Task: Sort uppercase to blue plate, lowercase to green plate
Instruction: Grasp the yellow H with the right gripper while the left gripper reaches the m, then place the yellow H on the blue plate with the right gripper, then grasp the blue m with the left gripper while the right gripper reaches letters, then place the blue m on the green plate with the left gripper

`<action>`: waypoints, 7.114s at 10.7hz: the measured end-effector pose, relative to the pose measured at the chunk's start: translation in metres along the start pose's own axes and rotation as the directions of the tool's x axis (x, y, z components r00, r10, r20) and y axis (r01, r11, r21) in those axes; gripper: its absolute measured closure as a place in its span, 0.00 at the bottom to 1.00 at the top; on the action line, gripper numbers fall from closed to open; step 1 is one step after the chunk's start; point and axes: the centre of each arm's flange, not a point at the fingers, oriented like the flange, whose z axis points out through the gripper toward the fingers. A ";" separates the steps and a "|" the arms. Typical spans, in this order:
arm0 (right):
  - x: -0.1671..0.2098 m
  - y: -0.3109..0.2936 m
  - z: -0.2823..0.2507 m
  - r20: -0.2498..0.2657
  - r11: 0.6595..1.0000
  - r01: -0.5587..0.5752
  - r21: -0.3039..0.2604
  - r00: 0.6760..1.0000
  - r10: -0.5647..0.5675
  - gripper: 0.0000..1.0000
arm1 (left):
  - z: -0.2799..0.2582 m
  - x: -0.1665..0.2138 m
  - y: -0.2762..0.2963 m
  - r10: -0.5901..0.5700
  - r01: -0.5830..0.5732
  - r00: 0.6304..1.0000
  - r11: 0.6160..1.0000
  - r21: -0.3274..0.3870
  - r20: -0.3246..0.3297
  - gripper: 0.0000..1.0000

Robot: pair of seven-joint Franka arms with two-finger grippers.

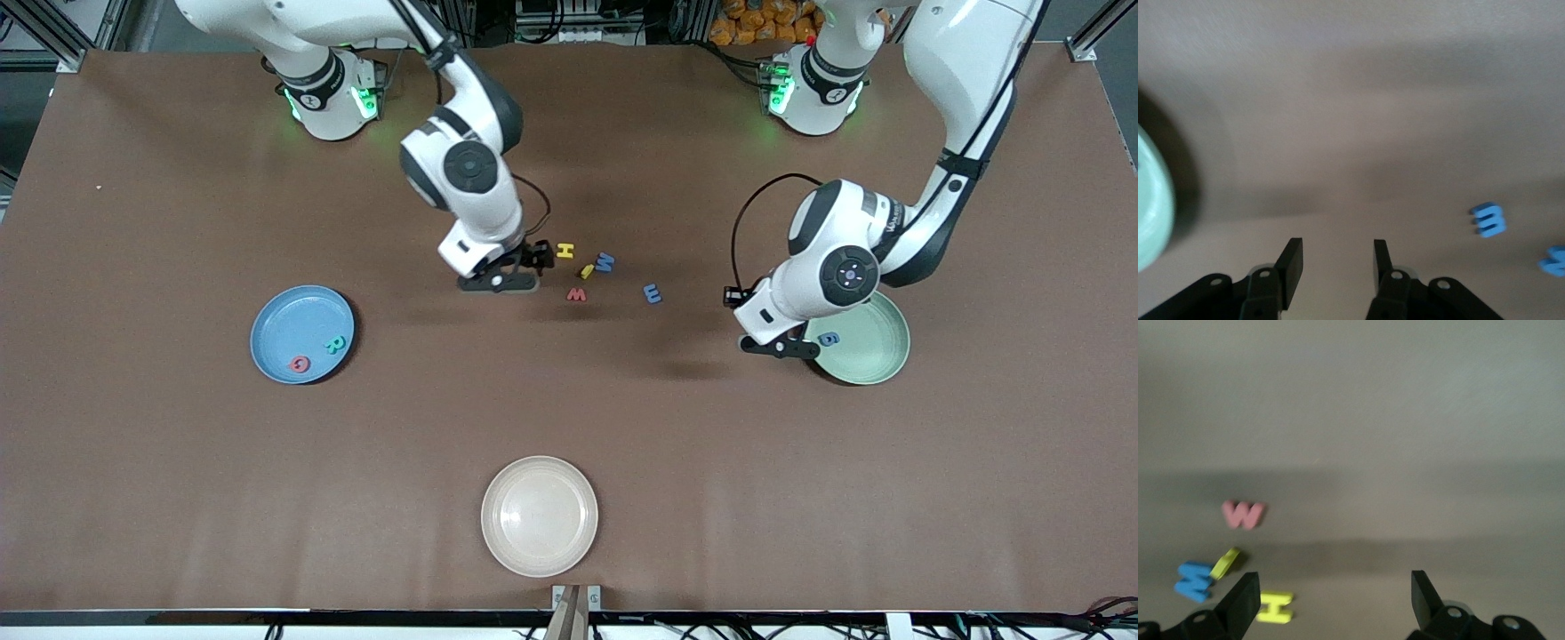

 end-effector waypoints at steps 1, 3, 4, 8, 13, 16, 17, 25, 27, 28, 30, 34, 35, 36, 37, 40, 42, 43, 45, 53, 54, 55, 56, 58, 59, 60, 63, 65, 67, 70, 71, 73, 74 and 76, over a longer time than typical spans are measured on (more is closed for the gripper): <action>-0.015 -0.015 0.011 -0.001 1.000 -0.008 0.006 1.000 0.008 0.00 | 0.001 -0.003 0.009 -0.055 0.055 0.998 0.998 -0.012 0.007 0.49; -0.038 -0.036 0.027 -0.002 1.000 -0.027 0.015 1.000 0.027 0.00 | 0.001 -0.009 0.026 -0.133 0.134 0.991 0.991 -0.027 0.015 0.48; -0.048 -0.043 0.034 0.002 0.999 -0.031 0.014 1.000 0.031 0.00 | 0.001 -0.012 0.037 -0.159 0.159 0.987 0.987 -0.026 0.013 0.48; -0.070 -0.055 0.068 -0.020 1.000 -0.020 -0.020 1.000 0.020 0.03 | 0.003 -0.024 0.072 -0.248 0.248 0.969 0.968 -0.036 -0.015 0.48; -0.069 -0.053 0.088 -0.034 1.000 -0.021 -0.012 0.999 0.021 0.24 | 0.015 -0.036 0.112 -0.343 0.339 0.938 0.938 -0.077 -0.048 0.48; -0.067 -0.056 0.082 -0.047 1.000 -0.012 -0.007 0.999 0.012 0.66 | 0.027 -0.040 0.129 -0.357 0.351 0.932 0.931 -0.100 -0.057 0.48; -0.067 -0.057 0.081 -0.053 1.000 -0.004 -0.009 0.999 0.004 0.65 | 0.029 -0.040 0.131 -0.363 0.356 0.930 0.929 -0.106 -0.058 0.48; 0.105 0.135 -0.053 0.024 0.991 0.121 -0.057 0.993 -0.120 0.65 | 0.068 -0.038 0.136 -0.362 0.356 0.931 0.928 -0.113 -0.035 0.47; 0.148 0.242 -0.066 0.060 0.981 0.183 -0.059 0.982 -0.179 0.65 | 0.078 -0.040 0.137 -0.341 0.337 0.939 0.937 -0.091 -0.037 0.46; 0.162 0.294 -0.066 0.071 0.975 0.212 -0.059 0.976 -0.208 0.65 | 0.084 -0.041 0.136 -0.328 0.325 0.944 0.943 -0.077 -0.041 0.46; 0.172 0.372 -0.061 0.097 0.962 0.268 -0.056 0.960 -0.262 0.65 | 0.091 -0.044 0.134 -0.319 0.316 0.947 0.947 -0.060 -0.038 0.46; 0.160 0.415 -0.017 0.175 0.960 0.279 -0.039 0.947 -0.268 0.58 | 0.098 -0.047 0.132 -0.295 0.293 0.954 0.955 -0.034 -0.049 0.45; 0.159 0.414 -0.013 0.179 0.959 0.280 -0.038 0.946 -0.269 0.43 | 0.100 -0.045 0.128 -0.293 0.292 0.955 0.956 -0.025 -0.054 0.46; 0.159 0.413 -0.013 0.178 0.959 0.281 -0.038 0.946 -0.270 0.30 | 0.102 -0.044 0.125 -0.290 0.290 0.955 0.957 -0.017 -0.056 0.46; 0.159 0.412 -0.014 0.176 0.958 0.283 -0.039 0.946 -0.272 0.16 | 0.105 -0.043 0.124 -0.290 0.290 0.955 0.957 -0.014 -0.056 0.46; 0.161 0.390 -0.022 0.150 0.972 0.236 -0.010 0.961 -0.232 0.00 | 0.104 -0.043 0.125 -0.291 0.290 0.955 0.957 -0.017 -0.058 0.46; 0.158 0.332 -0.028 0.127 0.992 0.127 -0.024 0.984 -0.123 0.00 | 0.106 -0.045 0.130 -0.300 0.299 0.952 0.954 -0.017 -0.059 0.46; 0.153 0.296 -0.030 0.117 0.996 0.085 -0.024 0.990 -0.082 0.00 | 0.107 -0.046 0.134 -0.303 0.302 0.951 0.953 -0.020 -0.061 0.47; 0.139 0.229 -0.036 0.098 1.000 0.022 -0.016 0.995 -0.020 0.00 | 0.104 -0.044 0.141 -0.318 0.317 0.946 0.948 -0.030 -0.068 0.47; 0.089 0.102 -0.038 0.052 0.991 -0.126 0.040 0.991 0.124 0.00 | 0.108 -0.041 0.139 -0.297 0.298 0.951 0.955 -0.009 -0.088 0.50; 0.085 0.095 -0.036 0.053 0.990 -0.136 0.042 0.990 0.134 0.00 | 0.109 -0.041 0.139 -0.292 0.293 0.952 0.956 -0.005 -0.091 0.53; 0.083 0.091 -0.036 0.052 0.989 -0.138 0.045 0.989 0.136 0.00 | 0.110 -0.041 0.139 -0.282 0.284 0.954 0.959 0.001 -0.097 0.55; 0.082 0.090 -0.036 0.051 0.989 -0.140 0.047 0.989 0.137 0.00 | 0.109 -0.041 0.140 -0.272 0.274 0.957 0.962 0.005 -0.104 0.63; 0.080 0.086 -0.035 0.055 0.984 -0.172 0.046 0.984 0.169 0.00 | 0.108 -0.041 0.141 -0.267 0.269 0.958 0.963 0.006 -0.107 0.73; 0.075 0.080 -0.035 0.057 0.981 -0.188 0.046 0.981 0.185 0.00 | 0.108 -0.041 0.141 -0.266 0.269 0.958 0.963 0.006 -0.108 0.73; 0.068 0.071 -0.035 0.061 0.978 -0.204 0.049 0.978 0.201 0.00 | 0.108 -0.041 0.141 -0.266 0.269 0.958 0.963 0.006 -0.108 0.73; 0.044 0.038 -0.035 0.065 0.968 -0.242 0.059 0.969 0.238 0.00 | 0.107 -0.040 0.138 -0.264 0.268 0.959 0.963 0.028 -0.104 0.73; 0.034 0.026 -0.035 0.064 0.963 -0.262 0.065 0.964 0.258 0.00 | 0.088 -0.032 0.121 -0.213 0.222 0.973 0.971 0.093 -0.091 0.73; 0.031 0.019 -0.031 0.062 0.956 -0.285 0.074 0.958 0.280 0.01 | 0.044 -0.017 0.078 -0.118 0.127 0.991 0.981 0.150 -0.068 0.73; 0.022 0.004 -0.022 0.062 0.931 -0.352 0.095 0.936 0.347 0.07 | -0.017 0.009 -0.031 0.051 -0.044 0.998 0.969 0.244 -0.024 0.73; 0.016 -0.003 -0.020 0.065 0.926 -0.365 0.095 0.931 0.360 0.08 | -0.026 0.018 -0.074 0.095 -0.090 0.996 0.961 0.262 -0.003 0.73; 0.012 -0.010 -0.022 0.065 0.926 -0.365 0.098 0.931 0.360 0.09 | -0.031 0.028 -0.152 0.178 -0.184 0.983 0.948 0.259 0.046 0.73; 0.017 -0.008 -0.025 0.064 0.925 -0.369 0.094 0.929 0.364 0.09 | -0.029 0.030 -0.186 0.204 -0.215 0.977 0.942 0.258 0.067 0.73; 0.038 0.010 -0.035 0.059 0.930 -0.364 0.056 0.931 0.361 0.09 | -0.020 0.032 -0.224 0.210 -0.224 0.974 0.942 0.252 0.083 0.73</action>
